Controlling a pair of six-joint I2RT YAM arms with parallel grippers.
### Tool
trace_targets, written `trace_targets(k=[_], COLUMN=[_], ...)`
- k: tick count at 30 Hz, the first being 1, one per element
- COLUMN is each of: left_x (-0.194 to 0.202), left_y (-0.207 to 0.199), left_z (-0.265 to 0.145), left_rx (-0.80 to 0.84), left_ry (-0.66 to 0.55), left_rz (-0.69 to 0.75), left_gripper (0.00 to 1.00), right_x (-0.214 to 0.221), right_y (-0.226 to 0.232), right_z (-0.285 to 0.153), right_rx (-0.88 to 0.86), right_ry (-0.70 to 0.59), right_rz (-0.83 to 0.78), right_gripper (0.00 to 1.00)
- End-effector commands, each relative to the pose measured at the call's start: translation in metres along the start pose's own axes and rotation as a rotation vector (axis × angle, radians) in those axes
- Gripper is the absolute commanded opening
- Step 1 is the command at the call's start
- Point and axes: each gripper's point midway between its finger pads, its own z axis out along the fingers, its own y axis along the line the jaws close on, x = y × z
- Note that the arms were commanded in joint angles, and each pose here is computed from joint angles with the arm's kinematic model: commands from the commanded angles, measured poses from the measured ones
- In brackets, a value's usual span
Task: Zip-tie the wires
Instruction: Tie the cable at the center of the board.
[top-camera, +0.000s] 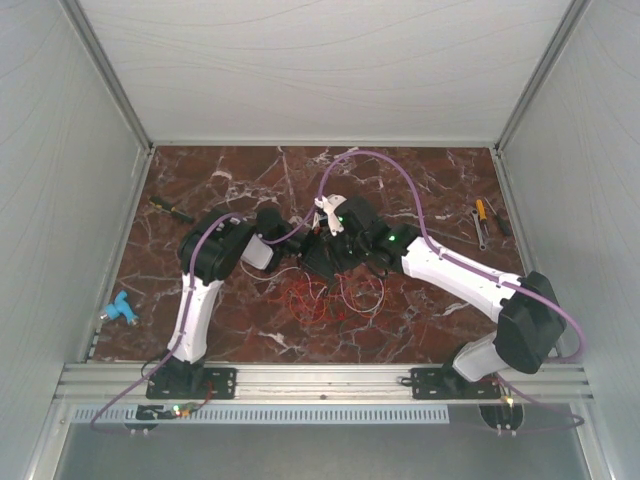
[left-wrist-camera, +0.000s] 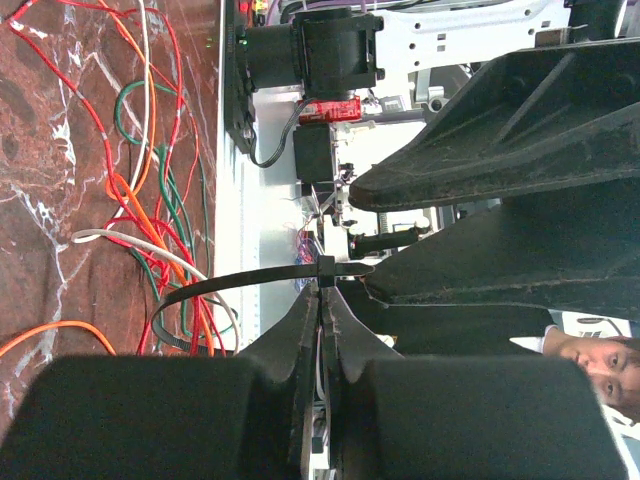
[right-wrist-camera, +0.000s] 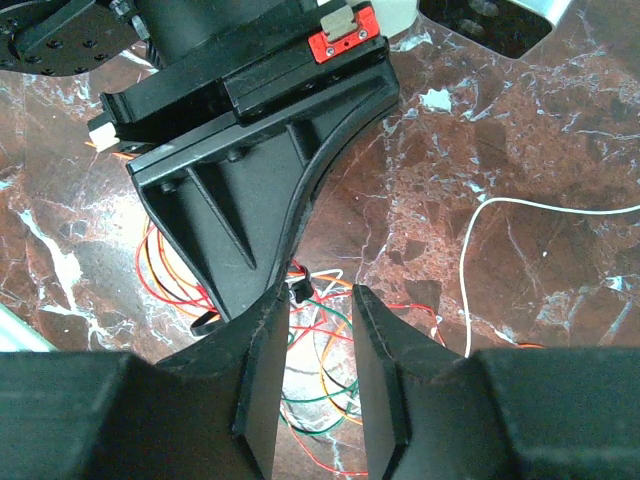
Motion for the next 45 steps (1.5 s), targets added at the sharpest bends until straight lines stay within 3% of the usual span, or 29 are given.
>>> trace_targets(k=[1,13,18,20,21,35,45], left_x=[-0.005,-0.005,-0.005,-0.005,-0.005,-0.005,-0.005], left_y=[-0.011,-0.011,-0.012,-0.012,-0.012,-0.005,0.002], left_z=[-0.001,-0.001,-0.001,-0.001,-0.001,-0.001,-0.001], left_rx=[0.004,0.004,0.004,0.004,0.004,0.004,0.004], left_ry=[0.000,-0.002,-0.002,-0.002,-0.002,-0.005,-0.006], left_rz=[0.292,0.288,0.290,0.288,0.289,0.264,0.240], left_gripper=[0.00,0.00,0.00,0.00,0.00,0.00,0.00], right_x=[-0.013,-0.013,-0.014,-0.015,-0.015,-0.043,-0.042], right_y=[0.005,0.015,0.010,0.010,0.010,0.024,0.025], right_z=[-0.002,0.004,0.005,0.005,0.005,-0.026,-0.038], right_rx=[-0.026,-0.067,-0.041,-0.041,-0.041,-0.059,-0.053], right_ry=[-0.029,-0.027,-0.028,-0.031,-0.033,-0.147,-0.148], right_rz=[-0.009,-0.015,-0.016,-0.021,-0.022,-0.080,-0.080], right_gripper=[0.29,0.27,0.15,0.01,0.00,0.00,0.00])
